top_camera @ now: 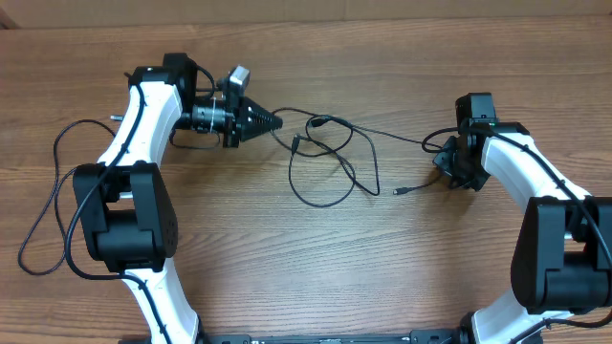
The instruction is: Untangle cables
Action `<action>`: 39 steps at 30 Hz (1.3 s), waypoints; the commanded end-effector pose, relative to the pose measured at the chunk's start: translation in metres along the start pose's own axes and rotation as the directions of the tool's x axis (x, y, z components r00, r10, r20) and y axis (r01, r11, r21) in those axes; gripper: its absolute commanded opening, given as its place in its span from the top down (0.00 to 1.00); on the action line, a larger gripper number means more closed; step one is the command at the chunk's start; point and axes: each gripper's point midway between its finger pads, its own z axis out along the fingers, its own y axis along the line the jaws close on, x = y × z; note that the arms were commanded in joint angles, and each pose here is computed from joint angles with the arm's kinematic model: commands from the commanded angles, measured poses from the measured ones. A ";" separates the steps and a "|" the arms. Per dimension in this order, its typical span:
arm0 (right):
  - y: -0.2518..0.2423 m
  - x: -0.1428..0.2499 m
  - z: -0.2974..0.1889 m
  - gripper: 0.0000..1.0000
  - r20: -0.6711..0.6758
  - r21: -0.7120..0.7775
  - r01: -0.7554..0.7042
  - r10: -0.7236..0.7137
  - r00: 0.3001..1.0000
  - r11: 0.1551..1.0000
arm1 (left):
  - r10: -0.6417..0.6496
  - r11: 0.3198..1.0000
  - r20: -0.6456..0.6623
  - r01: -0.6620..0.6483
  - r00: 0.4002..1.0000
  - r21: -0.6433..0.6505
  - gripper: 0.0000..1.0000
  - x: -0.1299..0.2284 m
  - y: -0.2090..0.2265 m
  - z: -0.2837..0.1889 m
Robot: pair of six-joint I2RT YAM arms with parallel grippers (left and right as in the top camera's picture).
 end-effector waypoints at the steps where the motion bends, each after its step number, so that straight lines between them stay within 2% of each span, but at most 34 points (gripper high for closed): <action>1: 0.014 0.008 0.000 0.73 -0.055 -0.087 0.030 -0.035 0.998 0.996 | 0.149 0.964 -0.043 -0.155 0.988 -0.215 0.96 0.005 0.031 -0.002; 6: 0.050 0.036 -0.011 0.80 -0.171 -0.318 0.101 -0.162 0.972 0.943 | 0.162 0.896 -0.126 -0.200 0.979 -0.396 0.96 0.013 0.059 0.004; 10: 0.064 0.052 -0.021 0.96 -0.240 -0.421 0.088 -0.204 0.949 0.903 | 0.155 0.832 -0.162 -0.218 0.974 -0.511 0.96 0.014 0.075 0.009; 16: 0.065 0.078 -0.032 0.96 -0.355 -0.464 0.039 -0.226 0.907 0.885 | 0.148 0.712 -0.192 -0.239 0.970 -0.660 0.96 0.013 0.093 0.020; 19: 0.072 0.096 -0.043 0.96 -0.375 -0.538 0.083 -0.326 0.868 0.839 | 0.169 0.680 -0.219 -0.274 0.961 -0.680 0.96 0.014 0.094 0.028; 23: 0.084 0.124 -0.062 0.96 -0.335 -0.676 0.186 -0.521 0.785 0.713 | 0.177 0.642 -0.239 -0.296 0.955 -0.707 0.96 0.015 0.097 0.032; 26: 0.089 0.138 -0.071 0.96 -0.311 -0.730 0.215 -0.596 0.740 0.648 | 0.171 0.620 -0.243 -0.296 0.955 -0.726 0.96 0.015 0.099 0.031; 29: 0.101 0.144 -0.086 0.96 -0.310 -0.791 0.157 -0.609 0.730 0.591 | 0.165 0.622 -0.253 -0.300 0.953 -0.723 0.96 0.019 0.099 0.034; 34: 0.132 0.144 -0.141 0.92 -0.187 -0.958 0.017 -0.667 0.721 0.287 | 0.154 0.621 -0.274 -0.309 0.949 -0.720 0.96 0.026 0.099 0.040; 37: 0.139 0.140 -0.156 0.90 -0.141 -0.981 -0.015 -0.669 0.730 0.191 | 0.148 0.620 -0.289 -0.316 0.946 -0.718 0.96 0.030 0.101 0.044; 39: 0.141 0.139 -0.157 0.90 -0.132 -0.984 -0.014 -0.669 0.732 0.178 | 0.142 0.618 -0.300 -0.321 0.943 -0.717 0.96 0.034 0.104 0.048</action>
